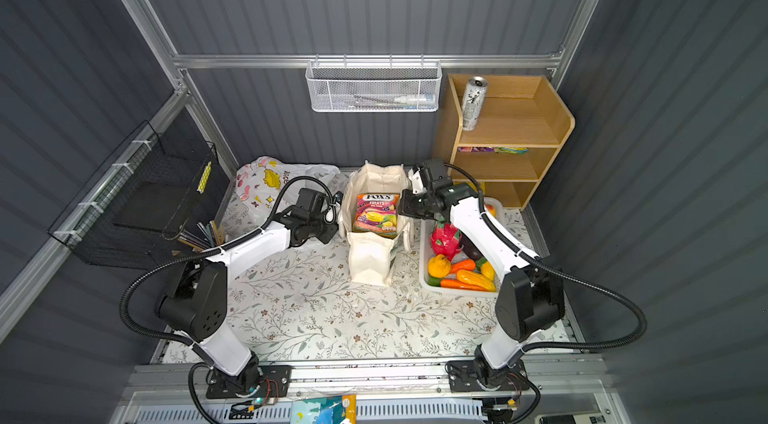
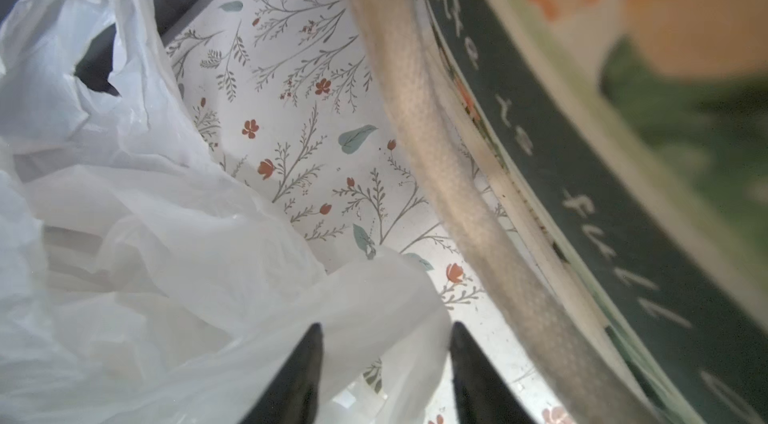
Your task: Place the mixed food into the grocery bags and tie them
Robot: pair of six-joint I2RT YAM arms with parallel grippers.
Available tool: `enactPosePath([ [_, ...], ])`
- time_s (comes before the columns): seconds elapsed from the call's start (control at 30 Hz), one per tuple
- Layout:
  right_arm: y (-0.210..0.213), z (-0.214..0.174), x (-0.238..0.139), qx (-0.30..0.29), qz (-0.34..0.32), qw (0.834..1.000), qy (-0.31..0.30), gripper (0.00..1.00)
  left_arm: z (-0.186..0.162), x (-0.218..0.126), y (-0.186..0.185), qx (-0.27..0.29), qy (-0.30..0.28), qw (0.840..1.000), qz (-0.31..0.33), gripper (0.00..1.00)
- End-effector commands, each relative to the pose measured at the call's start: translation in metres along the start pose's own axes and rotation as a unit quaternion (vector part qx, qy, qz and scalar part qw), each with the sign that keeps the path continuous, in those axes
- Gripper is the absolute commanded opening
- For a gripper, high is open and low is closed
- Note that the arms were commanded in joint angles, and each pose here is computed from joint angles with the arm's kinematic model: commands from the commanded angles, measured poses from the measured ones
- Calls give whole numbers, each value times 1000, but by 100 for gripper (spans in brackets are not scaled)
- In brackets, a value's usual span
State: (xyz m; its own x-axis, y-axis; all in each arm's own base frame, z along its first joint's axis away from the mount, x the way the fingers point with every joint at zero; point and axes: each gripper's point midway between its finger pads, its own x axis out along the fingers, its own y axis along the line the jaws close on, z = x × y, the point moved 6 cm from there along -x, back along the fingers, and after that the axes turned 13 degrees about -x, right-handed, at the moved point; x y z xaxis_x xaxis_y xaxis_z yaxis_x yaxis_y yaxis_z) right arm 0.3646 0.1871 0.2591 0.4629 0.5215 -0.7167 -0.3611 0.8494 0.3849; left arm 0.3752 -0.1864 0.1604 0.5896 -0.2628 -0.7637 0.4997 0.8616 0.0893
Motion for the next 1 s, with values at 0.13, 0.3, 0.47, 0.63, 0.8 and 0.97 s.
enactPosePath([
  [0.13,0,3,-1,7,5,1000,-6,0,11,-6,-2,-16,-4,1000,-8,0],
  [0.3,1,6,-3,3,7,1000,-7,0,39,-47,7,-40,-61,997,14,0],
  [0.47,2,9,-3,1,7,1000,-8,0,73,-106,17,-54,-149,987,39,0],
  [0.63,2,10,-4,2,8,1000,-11,0,78,-128,16,-74,-127,989,23,28],
  [0.8,-1,8,-5,5,6,1000,-12,1,42,-114,4,-120,-82,989,-14,75],
  [0.97,-1,8,-6,4,5,1000,-11,2,10,-88,7,-80,-38,996,21,90],
])
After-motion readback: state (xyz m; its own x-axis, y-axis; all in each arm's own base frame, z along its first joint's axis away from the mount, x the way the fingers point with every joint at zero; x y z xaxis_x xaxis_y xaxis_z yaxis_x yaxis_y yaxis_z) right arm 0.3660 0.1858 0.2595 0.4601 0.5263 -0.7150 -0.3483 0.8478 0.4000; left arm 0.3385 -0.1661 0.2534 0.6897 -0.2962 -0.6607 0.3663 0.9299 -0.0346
